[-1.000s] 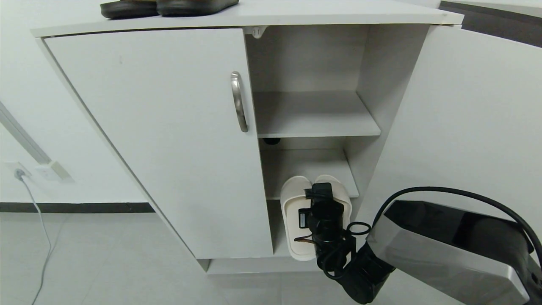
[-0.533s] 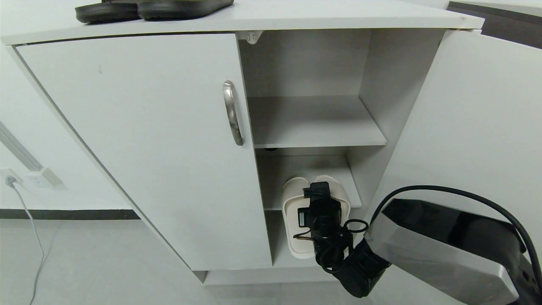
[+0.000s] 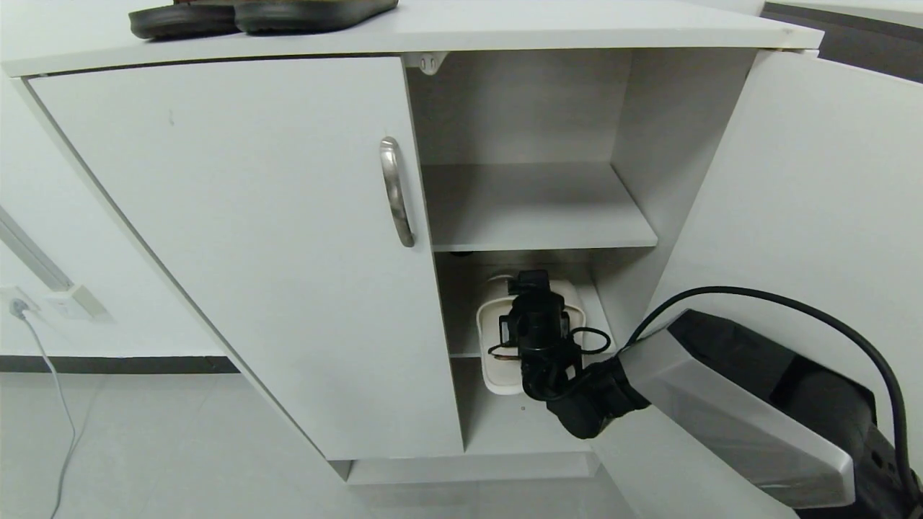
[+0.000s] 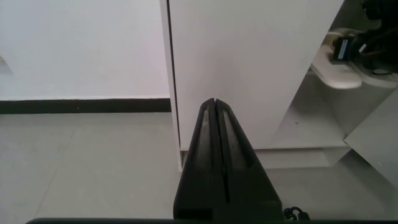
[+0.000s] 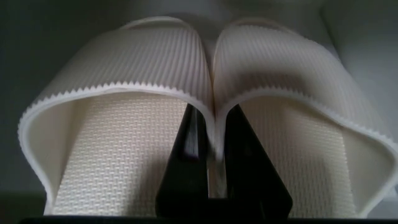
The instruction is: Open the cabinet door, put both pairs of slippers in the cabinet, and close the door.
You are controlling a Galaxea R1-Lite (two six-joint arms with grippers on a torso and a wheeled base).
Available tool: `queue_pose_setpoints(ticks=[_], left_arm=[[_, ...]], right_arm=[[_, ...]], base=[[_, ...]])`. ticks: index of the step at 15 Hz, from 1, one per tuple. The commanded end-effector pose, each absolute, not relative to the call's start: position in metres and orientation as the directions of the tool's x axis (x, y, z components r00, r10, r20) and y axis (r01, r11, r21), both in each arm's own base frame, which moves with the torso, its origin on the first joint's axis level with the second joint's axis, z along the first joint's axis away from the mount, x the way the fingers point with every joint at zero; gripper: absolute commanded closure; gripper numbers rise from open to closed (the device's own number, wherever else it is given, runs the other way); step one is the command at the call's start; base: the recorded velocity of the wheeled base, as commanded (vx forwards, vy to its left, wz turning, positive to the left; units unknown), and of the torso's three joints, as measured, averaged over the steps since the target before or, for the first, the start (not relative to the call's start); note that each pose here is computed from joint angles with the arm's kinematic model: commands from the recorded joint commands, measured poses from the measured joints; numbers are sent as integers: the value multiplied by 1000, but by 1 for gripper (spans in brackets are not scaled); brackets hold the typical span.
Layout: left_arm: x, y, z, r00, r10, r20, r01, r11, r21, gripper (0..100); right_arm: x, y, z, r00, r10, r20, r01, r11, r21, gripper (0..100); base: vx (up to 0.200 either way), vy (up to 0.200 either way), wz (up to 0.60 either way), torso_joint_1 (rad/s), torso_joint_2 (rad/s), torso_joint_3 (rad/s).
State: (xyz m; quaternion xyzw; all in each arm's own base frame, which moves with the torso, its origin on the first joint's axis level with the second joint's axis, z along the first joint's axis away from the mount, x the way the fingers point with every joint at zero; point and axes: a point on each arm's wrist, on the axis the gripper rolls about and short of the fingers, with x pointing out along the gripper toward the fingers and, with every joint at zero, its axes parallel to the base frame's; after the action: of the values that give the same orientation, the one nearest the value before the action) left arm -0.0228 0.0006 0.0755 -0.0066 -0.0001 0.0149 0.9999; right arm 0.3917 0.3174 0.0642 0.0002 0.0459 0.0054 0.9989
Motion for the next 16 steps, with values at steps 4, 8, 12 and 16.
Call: queue_pose_setpoints(ticks=[4, 8, 12, 16], left_arm=[[-23, 1, 75, 1000, 31, 0, -31, 999, -12, 100], [-23, 1, 75, 1000, 29, 0, -29, 1000, -11, 100], [-23, 1, 75, 1000, 31, 0, -31, 999, -11, 100], [-23, 1, 75, 1000, 31, 0, -31, 999, -11, 100]], right_arm=[[427, 320, 62, 998, -26, -51, 27, 999, 36, 100], [434, 316, 57, 998, -33, -56, 35, 999, 34, 100], [437, 312, 54, 998, -38, -59, 40, 999, 31, 0], [429, 311, 53, 996, -32, -81, 33, 999, 14, 0]], base=[[0, 0, 0, 0, 0, 0], [0, 0, 0, 0, 0, 0], [0, 0, 0, 0, 0, 0], [0, 0, 0, 0, 0, 0]])
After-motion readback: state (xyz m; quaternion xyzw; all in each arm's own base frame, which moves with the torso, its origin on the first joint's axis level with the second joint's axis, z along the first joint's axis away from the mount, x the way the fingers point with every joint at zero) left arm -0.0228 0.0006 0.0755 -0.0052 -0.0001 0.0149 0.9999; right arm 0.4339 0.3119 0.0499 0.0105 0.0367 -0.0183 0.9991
